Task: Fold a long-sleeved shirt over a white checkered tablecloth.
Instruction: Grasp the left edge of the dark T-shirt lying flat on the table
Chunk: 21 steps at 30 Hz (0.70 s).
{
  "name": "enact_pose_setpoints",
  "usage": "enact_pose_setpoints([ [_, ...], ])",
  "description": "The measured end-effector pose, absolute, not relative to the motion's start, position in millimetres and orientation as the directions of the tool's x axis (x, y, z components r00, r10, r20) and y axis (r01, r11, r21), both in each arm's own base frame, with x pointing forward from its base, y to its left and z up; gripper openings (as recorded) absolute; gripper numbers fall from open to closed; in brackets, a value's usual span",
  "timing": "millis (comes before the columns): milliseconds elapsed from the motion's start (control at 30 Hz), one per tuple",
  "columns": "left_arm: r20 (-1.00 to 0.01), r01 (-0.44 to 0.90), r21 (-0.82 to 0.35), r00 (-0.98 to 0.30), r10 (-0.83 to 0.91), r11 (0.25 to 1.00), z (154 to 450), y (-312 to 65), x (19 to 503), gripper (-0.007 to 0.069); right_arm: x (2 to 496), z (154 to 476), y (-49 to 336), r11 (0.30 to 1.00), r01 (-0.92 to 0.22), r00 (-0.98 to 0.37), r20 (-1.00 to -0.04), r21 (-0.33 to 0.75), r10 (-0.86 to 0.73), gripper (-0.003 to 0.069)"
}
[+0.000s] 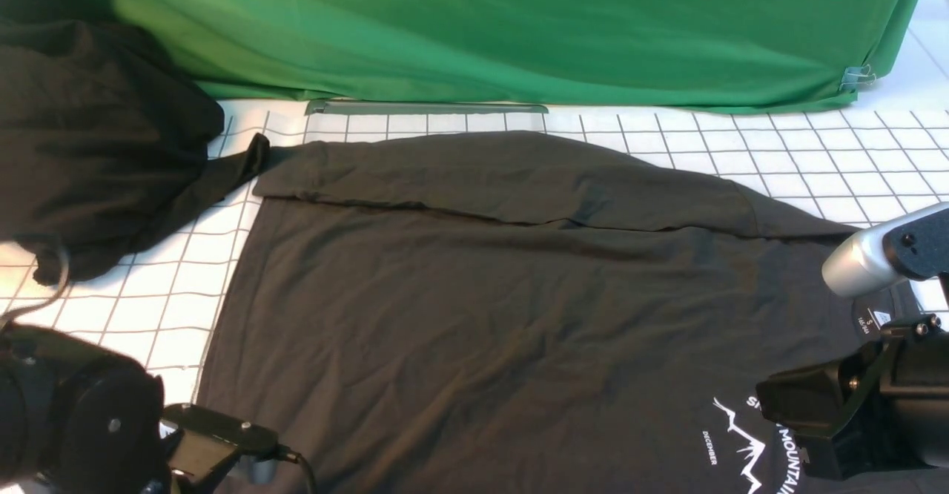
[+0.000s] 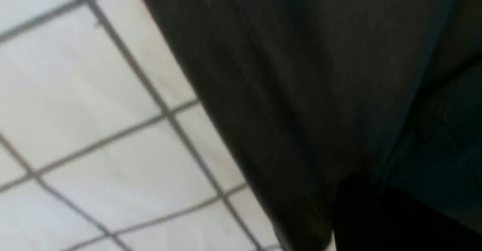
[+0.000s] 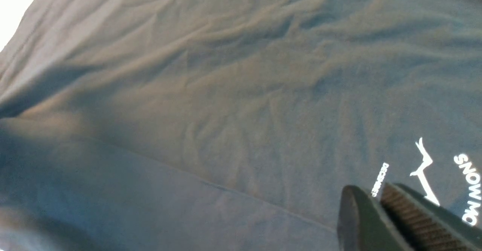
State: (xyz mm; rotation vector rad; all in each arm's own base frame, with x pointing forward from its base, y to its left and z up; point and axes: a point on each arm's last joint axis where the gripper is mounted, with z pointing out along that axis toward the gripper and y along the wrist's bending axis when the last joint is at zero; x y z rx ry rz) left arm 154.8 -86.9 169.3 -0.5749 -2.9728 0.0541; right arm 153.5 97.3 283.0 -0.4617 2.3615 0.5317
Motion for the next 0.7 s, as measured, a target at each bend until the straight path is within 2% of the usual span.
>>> enact_pose_setpoints([
  [133, 0.128, 0.378, -0.051, -0.916, 0.381, 0.925, 179, -87, 155, 0.0014, 153, 283, 97, 0.855, -0.455, -0.717, -0.673, 0.250, -0.184, 0.0080],
  [400, 0.100, 0.380, -0.053, -0.918, 0.383, 0.924, 186, -86, 155, 0.0031, 153, 283, 97, 0.855, -0.455, -0.717, -0.673, 0.250, -0.184, 0.0083],
  [500, 0.074, 0.386, -0.050, -0.918, 0.389, 0.921, 186, -87, 157, 0.0100, 153, 283, 97, 0.855, -0.455, -0.717, -0.673, 0.250, -0.184, 0.0085],
  [533, 0.054, 0.396, -0.056, -0.916, 0.398, 0.917, 186, -88, 158, 0.0146, 153, 283, 97, 0.855, -0.455, -0.717, -0.673, 0.250, -0.184, 0.0085],
  [567, 0.051, 0.396, -0.060, -0.916, 0.399, 0.916, 186, -88, 158, 0.0146, 153, 283, 97, 0.855, -0.455, -0.717, -0.673, 0.250, -0.184, 0.0085],
  [700, 0.007, 0.426, -0.096, -0.904, 0.428, 0.900, 186, -93, 161, 0.0293, 153, 283, 97, 0.855, -0.455, -0.716, -0.673, 0.249, -0.185, 0.0090],
])
